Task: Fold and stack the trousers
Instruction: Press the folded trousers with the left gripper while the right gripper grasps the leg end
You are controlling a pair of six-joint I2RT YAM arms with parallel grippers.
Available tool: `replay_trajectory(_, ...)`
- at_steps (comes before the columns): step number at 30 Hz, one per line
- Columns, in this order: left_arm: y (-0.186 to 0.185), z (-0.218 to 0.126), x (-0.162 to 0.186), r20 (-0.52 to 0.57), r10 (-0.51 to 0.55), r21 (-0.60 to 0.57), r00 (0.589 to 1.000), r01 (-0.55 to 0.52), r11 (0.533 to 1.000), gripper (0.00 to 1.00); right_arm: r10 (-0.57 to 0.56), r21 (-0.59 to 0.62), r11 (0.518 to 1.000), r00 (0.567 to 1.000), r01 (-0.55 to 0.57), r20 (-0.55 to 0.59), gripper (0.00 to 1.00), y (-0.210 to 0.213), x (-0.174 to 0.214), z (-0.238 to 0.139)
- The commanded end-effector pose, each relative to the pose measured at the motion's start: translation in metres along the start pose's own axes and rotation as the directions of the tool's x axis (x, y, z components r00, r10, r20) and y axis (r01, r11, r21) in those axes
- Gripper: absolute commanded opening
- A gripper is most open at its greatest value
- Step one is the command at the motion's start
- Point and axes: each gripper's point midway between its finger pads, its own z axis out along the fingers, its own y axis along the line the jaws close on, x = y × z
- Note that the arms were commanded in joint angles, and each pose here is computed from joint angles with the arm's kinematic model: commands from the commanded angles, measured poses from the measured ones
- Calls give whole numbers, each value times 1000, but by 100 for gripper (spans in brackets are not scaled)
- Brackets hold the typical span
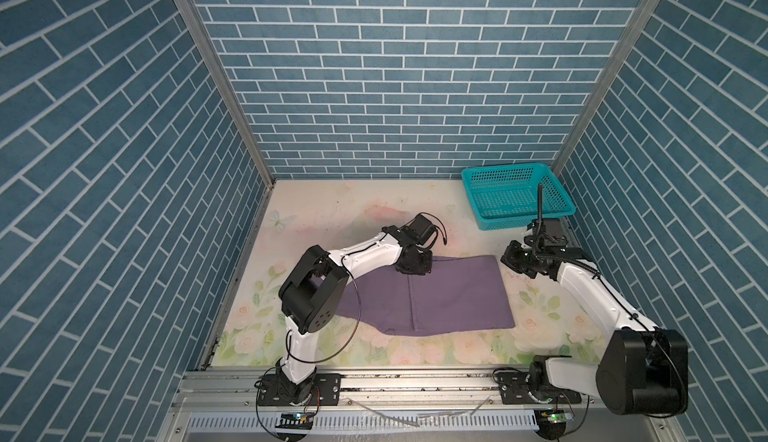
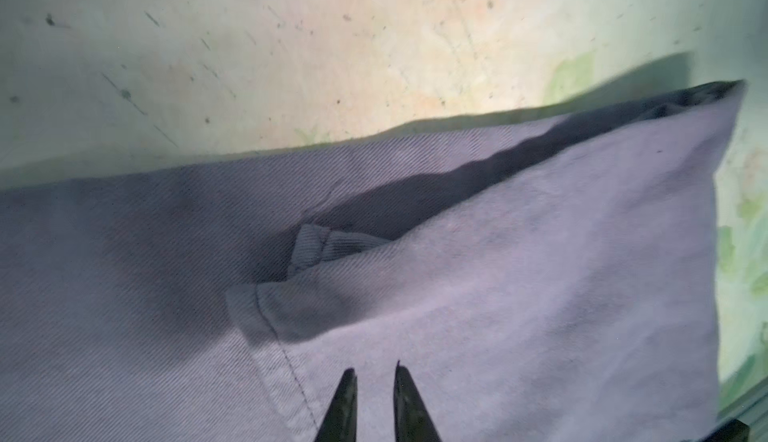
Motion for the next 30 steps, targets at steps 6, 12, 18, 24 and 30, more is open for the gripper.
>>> replay_trajectory(6,2,-1,17,-27,19,3,999,-19,1000,19,13,74,997,987,-1,-159,45,-45,72,12)
replay_trajectory(12,2,7,24,-38,6,5,999,-6,1000,20,-3,107,994,989,19,-149,64,-59,77,21)
replay_trajectory(18,3,10,30,-50,8,-5,999,-8,1000,20,60,115,993,982,-39,-181,66,-71,87,38)
replay_trajectory(24,4,15,35,-65,-1,-11,998,1,1000,20,91,110,992,975,-69,-201,58,-76,94,48)
replay_trajectory(30,4,20,38,-76,-3,-15,997,1,1000,20,124,83,991,971,-109,-205,15,-76,94,52)
